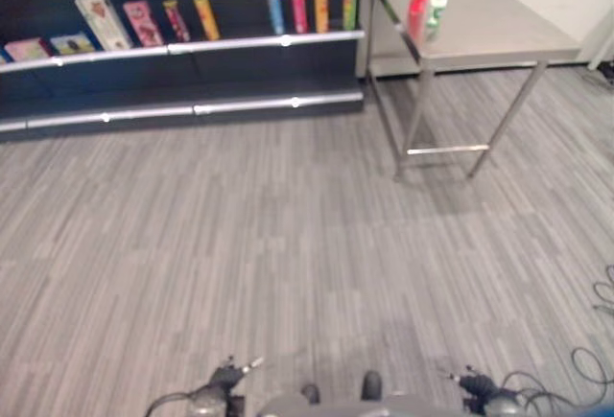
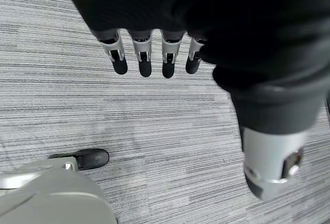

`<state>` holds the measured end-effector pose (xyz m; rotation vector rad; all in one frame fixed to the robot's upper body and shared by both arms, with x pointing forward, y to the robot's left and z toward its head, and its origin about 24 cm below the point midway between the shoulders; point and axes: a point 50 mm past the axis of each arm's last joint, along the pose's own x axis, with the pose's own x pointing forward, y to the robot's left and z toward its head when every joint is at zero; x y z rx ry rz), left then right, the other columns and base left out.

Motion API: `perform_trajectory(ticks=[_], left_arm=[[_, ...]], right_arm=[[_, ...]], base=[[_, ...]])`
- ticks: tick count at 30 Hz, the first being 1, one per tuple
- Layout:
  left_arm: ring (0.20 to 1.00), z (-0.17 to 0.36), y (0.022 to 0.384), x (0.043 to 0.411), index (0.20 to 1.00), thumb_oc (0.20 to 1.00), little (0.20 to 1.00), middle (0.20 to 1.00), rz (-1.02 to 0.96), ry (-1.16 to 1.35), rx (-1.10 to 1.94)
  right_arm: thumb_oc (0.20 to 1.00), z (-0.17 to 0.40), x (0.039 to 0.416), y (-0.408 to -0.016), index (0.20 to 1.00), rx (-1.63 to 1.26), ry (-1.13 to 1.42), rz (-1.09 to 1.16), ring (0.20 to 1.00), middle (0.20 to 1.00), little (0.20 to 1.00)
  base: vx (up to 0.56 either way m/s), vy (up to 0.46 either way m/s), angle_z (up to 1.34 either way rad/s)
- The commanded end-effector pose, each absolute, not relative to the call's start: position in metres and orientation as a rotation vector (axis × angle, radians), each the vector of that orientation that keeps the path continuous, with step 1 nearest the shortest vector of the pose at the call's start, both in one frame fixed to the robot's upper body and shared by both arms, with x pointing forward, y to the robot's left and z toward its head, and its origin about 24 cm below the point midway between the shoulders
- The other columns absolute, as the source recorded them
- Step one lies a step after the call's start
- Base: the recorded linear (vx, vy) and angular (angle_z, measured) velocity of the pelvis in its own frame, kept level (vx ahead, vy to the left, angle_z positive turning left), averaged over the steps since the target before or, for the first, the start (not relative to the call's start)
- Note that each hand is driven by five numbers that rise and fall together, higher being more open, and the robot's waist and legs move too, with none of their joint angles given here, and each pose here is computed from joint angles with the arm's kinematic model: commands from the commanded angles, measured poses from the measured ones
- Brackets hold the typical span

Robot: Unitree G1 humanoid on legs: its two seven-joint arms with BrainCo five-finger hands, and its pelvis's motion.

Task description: Put the goods on the table back onto the shelves and tidy them up.

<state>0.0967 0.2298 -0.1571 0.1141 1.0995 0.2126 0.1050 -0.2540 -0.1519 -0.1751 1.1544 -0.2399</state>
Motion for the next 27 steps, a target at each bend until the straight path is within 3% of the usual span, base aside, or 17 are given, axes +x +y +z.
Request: perform_trajectory(ticks=[1, 27], left_arm=[[1.000, -0.153, 0.238, 0.109, 1.000, 1.000, 1.000, 1.000, 0.207, 1.072, 0.152], [1.000, -0.156, 0.238, 0.100, 1.000, 1.000, 1.000, 1.000, 0.219, 1.109, 0.142]], right_arm=[[1.000, -0.148, 0.122, -0.251, 1.000, -0.208, 1.108, -0.203, 1.000, 1.000, 1.000], [1.000, -0.151, 0.115, -0.248, 1.000, -0.190, 1.130, -0.209, 1.000, 1.000, 1.000]], base=[[0.00, 0.000, 0.00], [0.00, 0.000, 0.00]])
